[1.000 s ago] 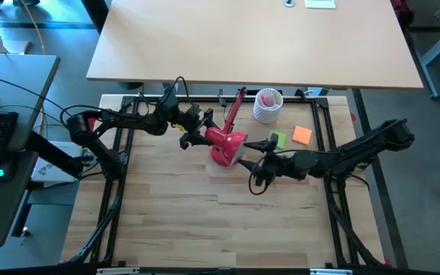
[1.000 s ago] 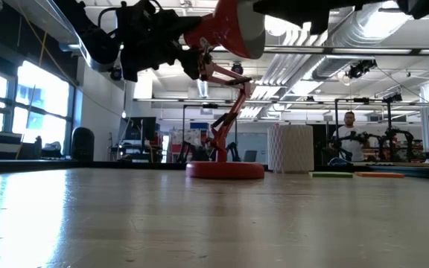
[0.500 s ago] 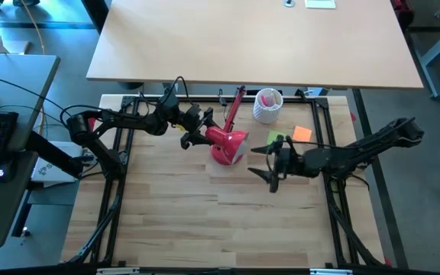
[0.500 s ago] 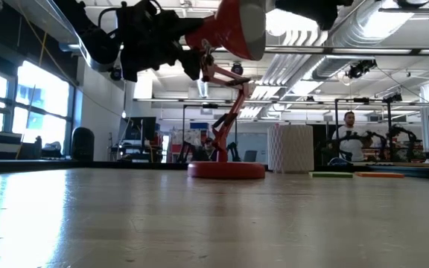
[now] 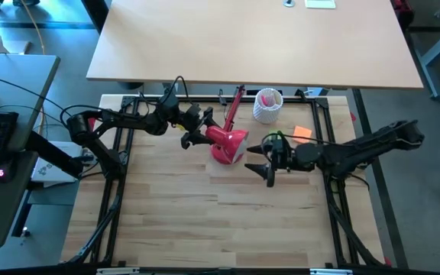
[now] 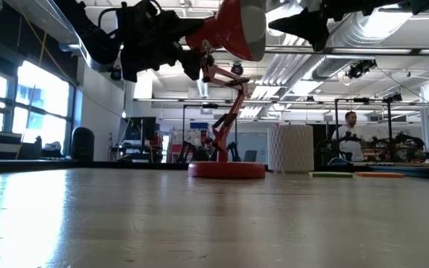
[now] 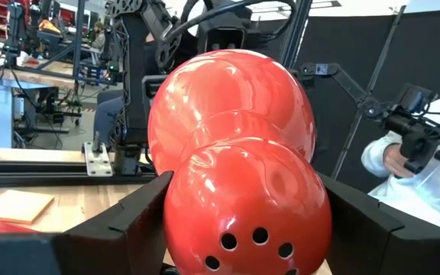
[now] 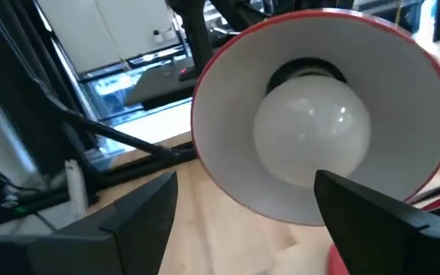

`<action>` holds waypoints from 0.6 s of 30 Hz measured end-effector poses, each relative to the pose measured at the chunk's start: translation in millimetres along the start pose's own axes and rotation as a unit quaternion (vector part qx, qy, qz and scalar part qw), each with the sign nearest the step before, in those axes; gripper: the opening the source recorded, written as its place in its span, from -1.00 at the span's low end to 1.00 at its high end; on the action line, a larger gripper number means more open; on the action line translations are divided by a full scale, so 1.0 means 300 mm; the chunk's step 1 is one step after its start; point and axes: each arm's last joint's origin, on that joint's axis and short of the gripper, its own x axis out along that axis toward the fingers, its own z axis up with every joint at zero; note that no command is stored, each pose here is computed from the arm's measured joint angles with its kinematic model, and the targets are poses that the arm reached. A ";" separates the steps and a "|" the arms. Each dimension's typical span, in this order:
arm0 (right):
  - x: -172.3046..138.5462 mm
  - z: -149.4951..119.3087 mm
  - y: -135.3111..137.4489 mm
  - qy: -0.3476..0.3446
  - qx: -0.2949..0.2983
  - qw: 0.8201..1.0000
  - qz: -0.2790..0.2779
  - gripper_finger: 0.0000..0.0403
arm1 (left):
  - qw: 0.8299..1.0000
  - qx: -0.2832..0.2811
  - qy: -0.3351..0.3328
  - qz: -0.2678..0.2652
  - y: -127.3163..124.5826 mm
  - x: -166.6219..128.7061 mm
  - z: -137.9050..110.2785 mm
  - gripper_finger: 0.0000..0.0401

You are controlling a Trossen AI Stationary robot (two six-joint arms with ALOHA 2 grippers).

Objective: Screw lightbulb
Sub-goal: Remove the lightbulb from the red lamp

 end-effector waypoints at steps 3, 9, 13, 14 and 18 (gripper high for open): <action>0.008 0.007 -0.025 -0.001 0.039 0.999 -0.009 0.52 | 1.000 0.000 0.000 -0.001 0.000 0.000 0.000 0.28; 0.022 0.014 -0.078 0.004 0.103 0.994 -0.030 0.52 | 1.000 0.004 0.000 0.001 0.000 -0.001 0.000 0.28; 0.033 0.010 -0.095 0.012 0.123 0.992 -0.028 0.52 | 1.000 0.004 0.000 0.001 0.000 -0.001 0.000 0.28; 0.039 0.007 -0.101 0.013 0.128 0.991 -0.032 0.52 | 1.000 0.004 0.000 0.000 0.000 0.000 0.000 0.28; 0.061 0.008 -0.110 0.000 0.114 0.993 -0.023 0.52 | 1.000 0.004 0.000 0.000 0.000 -0.001 0.000 0.28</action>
